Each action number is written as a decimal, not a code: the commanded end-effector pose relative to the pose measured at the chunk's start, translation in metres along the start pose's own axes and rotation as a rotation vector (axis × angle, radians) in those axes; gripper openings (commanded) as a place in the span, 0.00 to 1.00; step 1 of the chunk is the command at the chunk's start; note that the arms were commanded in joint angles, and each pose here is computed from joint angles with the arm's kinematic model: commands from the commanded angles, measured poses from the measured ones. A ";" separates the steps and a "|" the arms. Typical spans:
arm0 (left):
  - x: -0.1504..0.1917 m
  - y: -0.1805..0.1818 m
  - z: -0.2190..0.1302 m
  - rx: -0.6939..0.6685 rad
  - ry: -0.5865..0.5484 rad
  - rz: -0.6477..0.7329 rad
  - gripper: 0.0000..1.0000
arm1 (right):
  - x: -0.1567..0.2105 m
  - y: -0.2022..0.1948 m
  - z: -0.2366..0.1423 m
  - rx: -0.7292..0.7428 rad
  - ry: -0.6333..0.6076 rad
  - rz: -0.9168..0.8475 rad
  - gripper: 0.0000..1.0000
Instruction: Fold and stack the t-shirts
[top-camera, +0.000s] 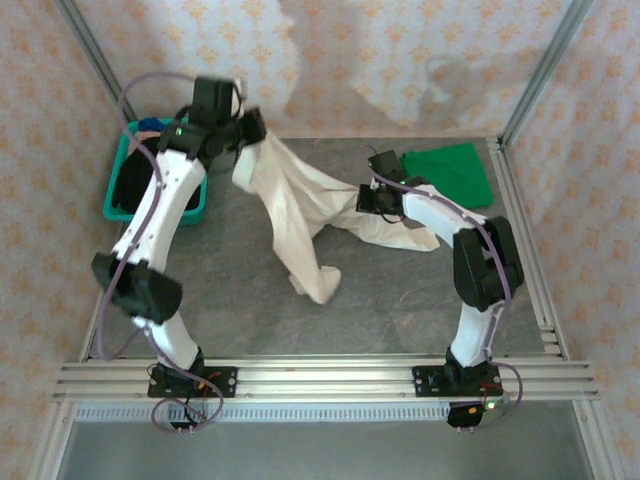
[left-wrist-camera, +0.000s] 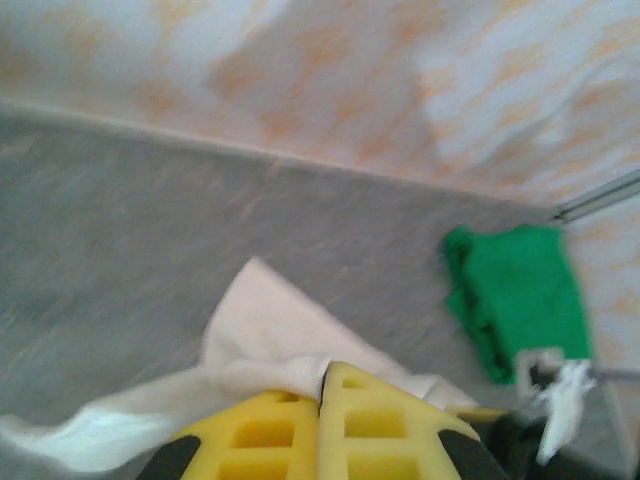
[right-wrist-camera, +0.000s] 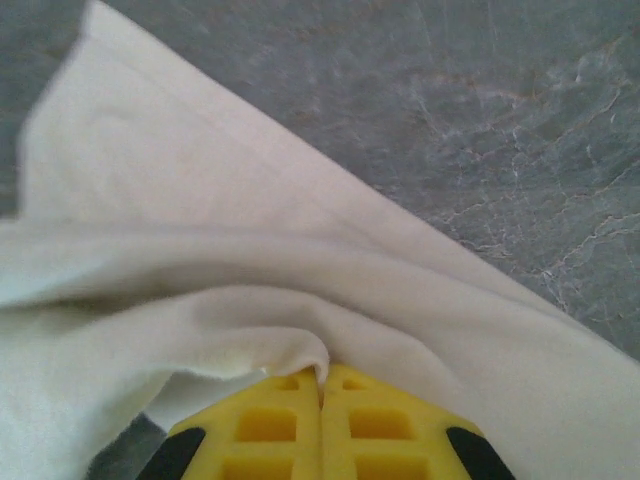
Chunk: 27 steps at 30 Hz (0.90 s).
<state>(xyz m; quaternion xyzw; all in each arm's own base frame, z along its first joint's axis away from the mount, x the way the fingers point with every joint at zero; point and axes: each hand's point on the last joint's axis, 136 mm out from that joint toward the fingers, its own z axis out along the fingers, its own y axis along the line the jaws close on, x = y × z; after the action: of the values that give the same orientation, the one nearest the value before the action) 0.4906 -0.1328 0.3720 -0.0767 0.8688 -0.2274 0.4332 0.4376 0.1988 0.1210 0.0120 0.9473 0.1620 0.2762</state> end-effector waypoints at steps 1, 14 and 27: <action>-0.021 -0.068 -0.020 0.187 0.007 0.117 0.00 | -0.027 0.044 -0.062 -0.118 -0.190 -0.036 0.00; -0.128 -0.055 -0.107 0.085 -0.496 0.325 0.00 | -0.158 0.041 -0.159 0.026 -0.503 -0.137 0.00; -0.185 -0.061 -0.128 0.251 -0.639 0.242 0.00 | -0.222 0.057 -0.211 0.109 -0.592 -0.127 0.00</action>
<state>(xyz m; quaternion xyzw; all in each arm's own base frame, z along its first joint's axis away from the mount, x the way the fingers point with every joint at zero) 0.5628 -0.0755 0.4956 -0.0205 0.7521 -0.1944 0.6294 0.5459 0.1817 0.3742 0.0101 0.8463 0.0958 0.5239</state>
